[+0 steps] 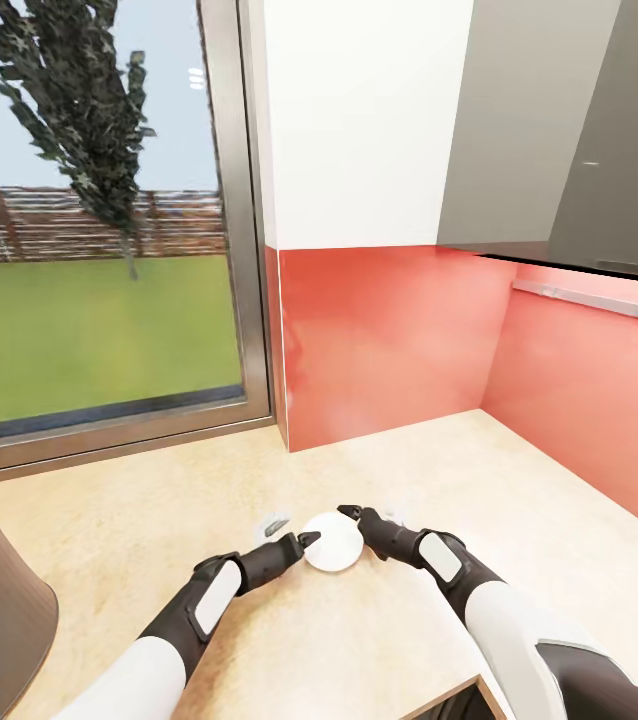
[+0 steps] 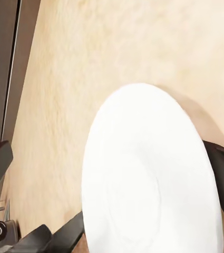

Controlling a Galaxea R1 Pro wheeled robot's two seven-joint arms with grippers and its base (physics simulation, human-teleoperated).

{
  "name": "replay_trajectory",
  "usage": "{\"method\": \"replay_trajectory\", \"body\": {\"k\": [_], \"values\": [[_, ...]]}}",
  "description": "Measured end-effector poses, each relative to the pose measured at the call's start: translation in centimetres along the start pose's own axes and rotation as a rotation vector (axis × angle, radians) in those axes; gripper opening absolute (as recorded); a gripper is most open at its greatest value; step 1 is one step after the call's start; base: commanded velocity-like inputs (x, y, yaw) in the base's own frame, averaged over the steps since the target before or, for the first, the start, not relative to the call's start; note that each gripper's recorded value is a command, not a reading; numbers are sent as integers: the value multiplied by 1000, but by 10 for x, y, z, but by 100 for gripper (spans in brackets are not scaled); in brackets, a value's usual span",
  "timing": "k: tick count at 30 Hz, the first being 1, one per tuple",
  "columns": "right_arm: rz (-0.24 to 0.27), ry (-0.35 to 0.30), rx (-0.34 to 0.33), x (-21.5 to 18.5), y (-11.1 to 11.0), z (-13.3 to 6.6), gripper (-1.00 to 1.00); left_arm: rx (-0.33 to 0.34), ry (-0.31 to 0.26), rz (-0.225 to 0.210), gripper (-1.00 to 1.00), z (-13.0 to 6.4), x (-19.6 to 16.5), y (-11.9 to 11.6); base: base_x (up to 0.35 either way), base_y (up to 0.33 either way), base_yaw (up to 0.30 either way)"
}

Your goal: Set up a coffee station on the kitchen countertop: keep the coffee maker on the countertop, move the bottle of coffee from the kitchen shelf to the counter next to the coffee maker, place a paper coffee filter on top of the coffee maker, put the saucer next to the coffee maker with the coffee cup on the saucer, and place the electric kettle next to the coffee maker.

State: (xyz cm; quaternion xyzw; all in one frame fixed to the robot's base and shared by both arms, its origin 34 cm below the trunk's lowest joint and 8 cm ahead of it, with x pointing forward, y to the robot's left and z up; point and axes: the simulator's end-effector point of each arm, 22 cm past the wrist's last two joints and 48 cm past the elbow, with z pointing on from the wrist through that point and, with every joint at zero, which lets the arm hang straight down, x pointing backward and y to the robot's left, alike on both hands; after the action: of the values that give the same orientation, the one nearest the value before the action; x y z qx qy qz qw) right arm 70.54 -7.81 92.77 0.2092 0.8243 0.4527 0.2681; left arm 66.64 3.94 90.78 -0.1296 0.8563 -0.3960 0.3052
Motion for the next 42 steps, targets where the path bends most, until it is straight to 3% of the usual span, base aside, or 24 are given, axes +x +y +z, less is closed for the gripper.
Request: {"method": "replay_trajectory", "body": {"k": [12, 42], "values": [[2, 1, 0, 0, 0, 0, 100, 40, -6, -2, 100, 0, -2, -9, 0, 0, 0], [12, 19, 7, 10, -4, 2, 100, 44, -7, -4, 100, 0, -2, -10, 0, 0, 0]]}}
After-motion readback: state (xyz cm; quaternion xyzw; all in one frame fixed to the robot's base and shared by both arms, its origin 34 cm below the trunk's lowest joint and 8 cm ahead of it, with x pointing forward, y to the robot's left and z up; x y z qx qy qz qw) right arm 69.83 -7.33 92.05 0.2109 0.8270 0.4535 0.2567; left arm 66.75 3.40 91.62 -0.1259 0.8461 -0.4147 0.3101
